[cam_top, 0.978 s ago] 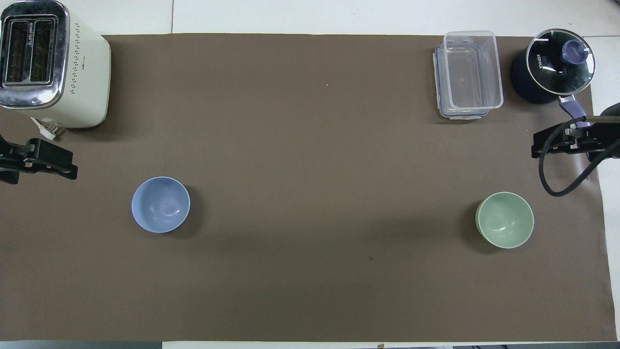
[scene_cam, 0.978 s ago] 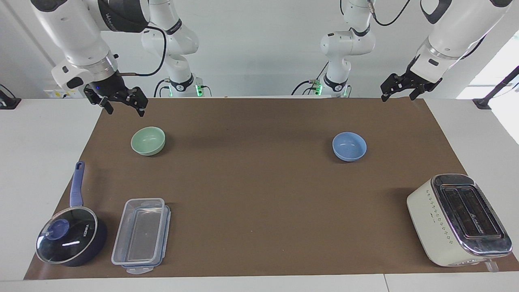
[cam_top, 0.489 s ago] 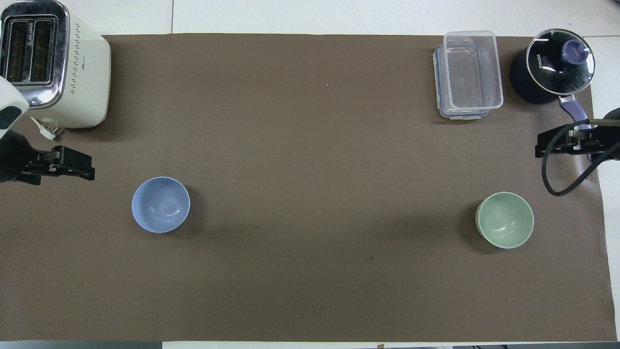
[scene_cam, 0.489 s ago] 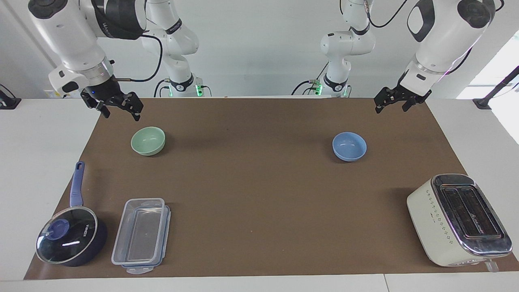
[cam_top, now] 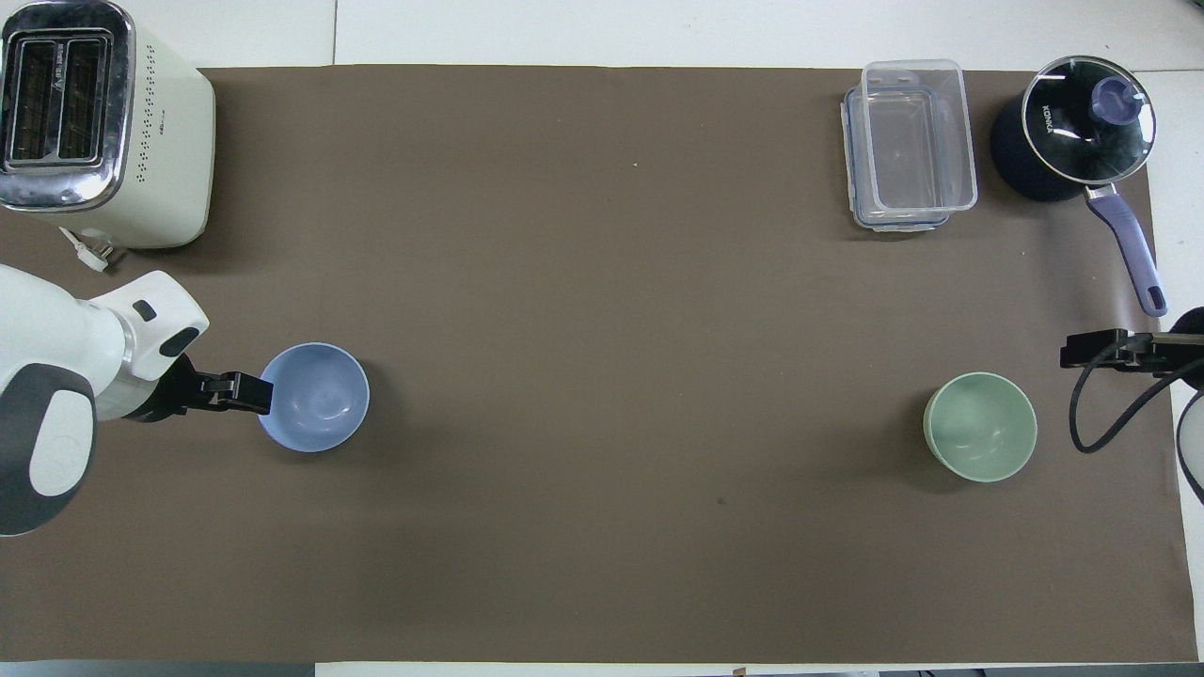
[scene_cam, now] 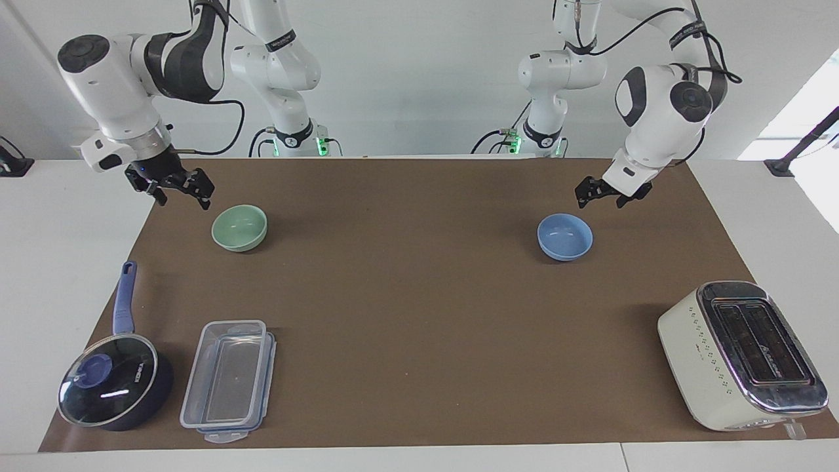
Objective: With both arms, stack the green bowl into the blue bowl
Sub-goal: 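Grip the blue bowl with the left gripper while the right gripper grips the green bowl, then slide the blue bowl toward the table center while the right gripper lifts the green bowl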
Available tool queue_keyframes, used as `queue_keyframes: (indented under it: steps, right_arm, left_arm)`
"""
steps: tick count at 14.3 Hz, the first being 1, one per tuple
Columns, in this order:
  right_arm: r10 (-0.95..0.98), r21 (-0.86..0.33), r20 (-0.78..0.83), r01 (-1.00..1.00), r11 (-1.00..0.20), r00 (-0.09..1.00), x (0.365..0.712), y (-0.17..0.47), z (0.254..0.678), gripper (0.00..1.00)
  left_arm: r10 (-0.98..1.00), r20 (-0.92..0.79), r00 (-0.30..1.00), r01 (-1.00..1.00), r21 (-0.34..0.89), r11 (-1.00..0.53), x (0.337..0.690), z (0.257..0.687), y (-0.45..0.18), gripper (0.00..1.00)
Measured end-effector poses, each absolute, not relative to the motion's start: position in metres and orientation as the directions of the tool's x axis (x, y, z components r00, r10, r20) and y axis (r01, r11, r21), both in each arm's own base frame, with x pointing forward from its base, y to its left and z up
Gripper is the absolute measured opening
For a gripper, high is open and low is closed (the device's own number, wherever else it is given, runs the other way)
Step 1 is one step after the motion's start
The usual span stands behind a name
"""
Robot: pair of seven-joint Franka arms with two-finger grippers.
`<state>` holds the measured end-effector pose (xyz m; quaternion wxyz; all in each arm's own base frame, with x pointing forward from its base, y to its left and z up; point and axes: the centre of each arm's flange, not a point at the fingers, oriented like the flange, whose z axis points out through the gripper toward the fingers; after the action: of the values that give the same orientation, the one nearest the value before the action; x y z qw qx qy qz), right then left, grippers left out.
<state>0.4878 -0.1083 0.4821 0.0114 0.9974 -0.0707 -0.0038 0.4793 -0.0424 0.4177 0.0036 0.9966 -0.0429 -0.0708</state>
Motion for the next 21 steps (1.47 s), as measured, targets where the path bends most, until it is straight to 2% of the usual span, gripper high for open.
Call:
queue_keyframes:
  steps: [3,8,10,11,12,13,14,15,17,18,19,20,21]
  right_arm:
    - [-0.167,0.022,-0.011,-0.166,-0.986,0.986,0.474,-0.119,0.435,1.0]
    - [-0.187,0.018,-0.024,-0.186,-0.982,0.982,0.447,-0.124,0.37,1.0]
    - [-0.188,0.016,-0.033,-0.187,-0.982,0.982,0.44,-0.124,0.347,0.99]
    - [-0.188,0.015,-0.041,-0.187,-0.982,0.981,0.438,-0.123,0.339,0.99]
    - [-0.188,0.015,-0.047,-0.187,-0.982,0.981,0.438,-0.123,0.334,0.94]
    - [-0.188,0.014,-0.046,-0.188,-0.982,0.981,0.438,-0.123,0.331,0.93]
    - [-0.188,0.014,-0.045,-0.188,-0.982,0.981,0.438,-0.124,0.329,0.89]
    - [-0.189,0.014,-0.045,-0.188,-0.982,0.981,0.438,-0.124,0.329,0.79]
    - [-0.19,0.014,-0.043,-0.189,-0.982,0.981,0.438,-0.124,0.329,0.59]
    - [-0.193,0.014,-0.043,-0.193,-0.981,0.98,0.437,-0.126,0.329,0.44]
    - [-0.197,0.014,-0.043,-0.197,-0.98,0.979,0.437,-0.128,0.329,0.33]
    - [-0.2,0.014,-0.043,-0.2,-0.98,0.979,0.437,-0.129,0.329,0.24]
    - [-0.202,0.015,-0.043,-0.201,-0.979,0.979,0.436,-0.13,0.329,0.15]
  left_arm:
    - [-0.09,-0.13,0.987,-0.089,0.014,-0.996,0.472,0.378,-0.04,1.0]
    - [-0.1,-0.134,0.986,-0.099,0.018,-0.995,0.476,0.353,-0.042,0.97]
    - [-0.107,-0.127,0.986,-0.106,0.019,-0.994,0.477,0.348,-0.044,0.93]
    - [-0.111,-0.125,0.986,-0.109,0.019,-0.994,0.476,0.344,-0.045,0.89]
    - [-0.114,-0.128,0.985,-0.113,0.019,-0.993,0.475,0.341,-0.046,0.81]
    - [-0.116,-0.13,0.985,-0.115,0.019,-0.993,0.474,0.34,-0.047,0.81]
    - [-0.118,-0.131,0.984,-0.117,0.019,-0.993,0.474,0.338,-0.048,0.73]
    - [-0.121,-0.132,0.984,-0.119,0.019,-0.993,0.473,0.338,-0.048,0.61]
    - [-0.124,-0.133,0.983,-0.123,0.02,-0.992,0.472,0.336,-0.049,0.38]
    - [-0.125,-0.133,0.983,-0.123,0.02,-0.992,0.472,0.336,-0.049,0.26]
    - [-0.125,-0.13,0.984,-0.123,0.02,-0.992,0.473,0.337,-0.049,0.12]
    - [-0.127,-0.128,0.984,-0.125,0.02,-0.992,0.473,0.337,-0.049,0.04]
    - [-0.127,-0.124,0.984,-0.126,0.02,-0.992,0.474,0.339,-0.049,0.04]
